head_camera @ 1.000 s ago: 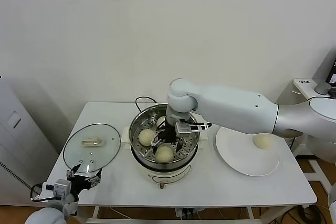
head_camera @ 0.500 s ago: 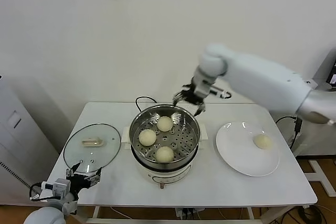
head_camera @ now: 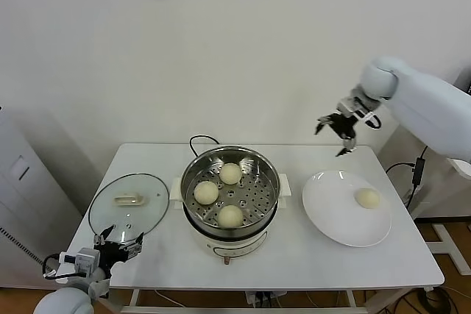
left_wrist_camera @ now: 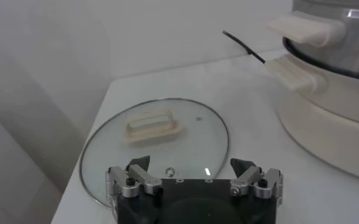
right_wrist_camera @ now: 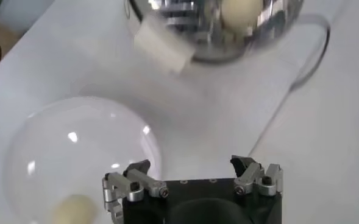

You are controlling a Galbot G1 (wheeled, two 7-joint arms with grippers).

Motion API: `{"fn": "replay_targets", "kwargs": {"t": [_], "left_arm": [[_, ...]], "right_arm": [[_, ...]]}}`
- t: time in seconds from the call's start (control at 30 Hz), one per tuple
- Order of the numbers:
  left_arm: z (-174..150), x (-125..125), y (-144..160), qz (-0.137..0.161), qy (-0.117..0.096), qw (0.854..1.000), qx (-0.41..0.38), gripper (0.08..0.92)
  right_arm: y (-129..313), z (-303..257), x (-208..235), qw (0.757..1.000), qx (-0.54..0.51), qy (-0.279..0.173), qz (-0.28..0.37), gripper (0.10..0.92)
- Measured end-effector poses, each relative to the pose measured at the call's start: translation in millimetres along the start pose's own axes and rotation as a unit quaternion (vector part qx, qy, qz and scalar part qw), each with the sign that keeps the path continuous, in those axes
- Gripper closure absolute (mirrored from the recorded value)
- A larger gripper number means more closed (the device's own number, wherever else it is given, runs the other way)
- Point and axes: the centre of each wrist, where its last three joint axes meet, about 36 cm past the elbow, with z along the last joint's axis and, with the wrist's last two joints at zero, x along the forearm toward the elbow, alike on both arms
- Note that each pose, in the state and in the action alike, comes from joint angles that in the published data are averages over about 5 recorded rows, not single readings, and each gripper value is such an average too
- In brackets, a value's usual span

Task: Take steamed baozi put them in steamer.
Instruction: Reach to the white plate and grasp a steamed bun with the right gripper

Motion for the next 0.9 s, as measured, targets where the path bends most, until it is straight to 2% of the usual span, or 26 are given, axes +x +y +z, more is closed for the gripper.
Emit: {"fn": "replay_targets", "kwargs": {"t": [0.37,0.9], "left_arm": [[-0.6,-0.3,0.1,0.0,0.001,1.0,-0.001,0.177],[-3.0,-2.1,-2.9,0.005,0.001,1.0,-0.005,0.177]], "right_arm": [[53.4,62.9,-50.4,0.995,-0.094,0.019,-0.022,0.2],[108.5,100.4,-116.3,0.986,-0.155,0.043,-0.033,0.2]]}}
